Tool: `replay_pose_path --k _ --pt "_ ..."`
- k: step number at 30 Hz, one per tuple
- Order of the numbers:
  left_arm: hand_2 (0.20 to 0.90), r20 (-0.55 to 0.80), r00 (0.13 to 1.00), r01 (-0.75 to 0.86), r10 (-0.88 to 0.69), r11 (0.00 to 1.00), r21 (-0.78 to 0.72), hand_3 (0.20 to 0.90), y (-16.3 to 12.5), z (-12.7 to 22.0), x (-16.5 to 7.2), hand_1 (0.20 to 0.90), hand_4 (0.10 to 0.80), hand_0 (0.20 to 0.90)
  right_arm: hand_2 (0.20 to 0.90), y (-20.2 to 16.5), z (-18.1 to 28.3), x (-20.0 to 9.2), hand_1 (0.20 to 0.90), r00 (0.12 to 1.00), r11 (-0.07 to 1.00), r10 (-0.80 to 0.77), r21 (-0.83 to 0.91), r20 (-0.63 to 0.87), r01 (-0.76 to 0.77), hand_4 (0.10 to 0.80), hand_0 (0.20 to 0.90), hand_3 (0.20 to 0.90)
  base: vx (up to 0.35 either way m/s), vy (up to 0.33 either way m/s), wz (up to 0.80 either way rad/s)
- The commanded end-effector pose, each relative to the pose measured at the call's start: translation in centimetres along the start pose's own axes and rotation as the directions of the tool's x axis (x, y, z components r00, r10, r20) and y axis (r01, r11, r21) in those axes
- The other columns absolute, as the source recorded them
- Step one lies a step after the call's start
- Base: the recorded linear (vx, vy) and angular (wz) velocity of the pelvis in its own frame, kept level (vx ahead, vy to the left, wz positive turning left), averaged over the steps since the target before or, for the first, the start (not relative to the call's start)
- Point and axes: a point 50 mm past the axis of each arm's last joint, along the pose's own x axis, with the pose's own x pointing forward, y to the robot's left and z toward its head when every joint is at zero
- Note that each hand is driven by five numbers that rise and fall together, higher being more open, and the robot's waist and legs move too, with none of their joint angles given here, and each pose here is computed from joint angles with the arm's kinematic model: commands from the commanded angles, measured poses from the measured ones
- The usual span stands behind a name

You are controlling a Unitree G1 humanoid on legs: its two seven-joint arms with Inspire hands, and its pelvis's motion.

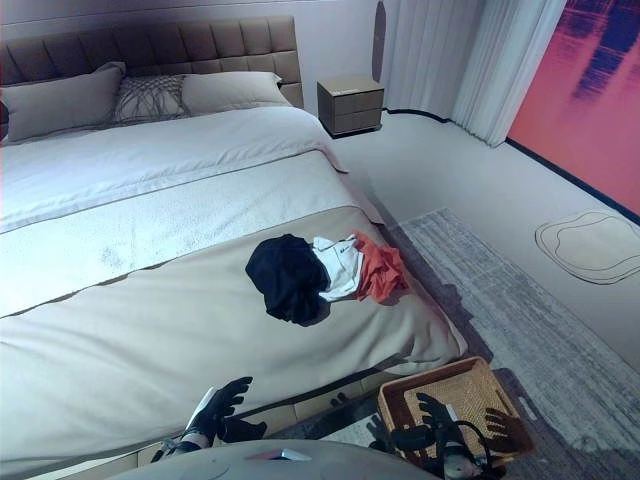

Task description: Pick up the clothes from the bed and place them into the basket

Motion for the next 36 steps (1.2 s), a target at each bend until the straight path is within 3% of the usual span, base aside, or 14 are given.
replay_pose_path --k 1,17,25,33,35,36 --pt "0.900 0.145 0.988 -0.046 0.048 0.999 -0.017 0.900 1.6 4.6 2.2 0.900 0.800 0.900 0.900 -0.7 4.4 1.4 0.900 0.993 0.997 -0.038 0.067 0.109 0.031 0.800 0.900 0.900 0.000 0.000 0.00" --pt "0.900 0.161 0.986 -0.022 0.034 0.997 -0.076 0.900 1.8 4.8 2.2 0.900 0.800 0.900 0.900 -0.7 5.2 1.5 0.900 0.989 0.994 -0.034 0.110 0.143 0.018 0.800 0.900 0.900 0.000 0.000 0.00" --pt "0.900 0.107 0.991 -0.057 0.077 0.981 -0.184 0.900 2.9 4.0 2.1 0.900 0.800 0.900 0.900 -1.8 9.9 1.9 0.900 0.943 0.983 -0.074 0.181 0.324 0.015 0.800 0.900 0.900 0.000 0.000 0.00" --pt "0.900 0.136 0.983 -0.092 0.119 0.978 -0.189 0.900 4.2 4.2 1.9 0.900 0.800 0.900 0.900 -4.0 20.0 0.4 0.900 0.747 0.979 -0.184 0.051 0.639 0.198 0.800 0.900 0.900 0.023 -0.009 0.02" --pt "0.900 0.159 0.979 -0.096 0.127 0.978 -0.187 0.900 4.9 4.6 1.9 0.900 0.800 0.900 0.900 -5.6 24.3 -1.1 0.900 0.632 0.951 -0.210 0.007 0.746 0.308 0.800 0.900 0.900 -0.031 0.000 0.06" --pt "0.900 0.197 0.971 -0.097 0.135 0.977 -0.191 0.900 5.7 5.8 2.2 0.900 0.800 0.900 0.900 -7.1 29.4 -3.3 0.900 0.510 0.912 -0.236 0.007 0.827 0.409 0.800 0.900 0.900 -0.082 0.004 0.10"
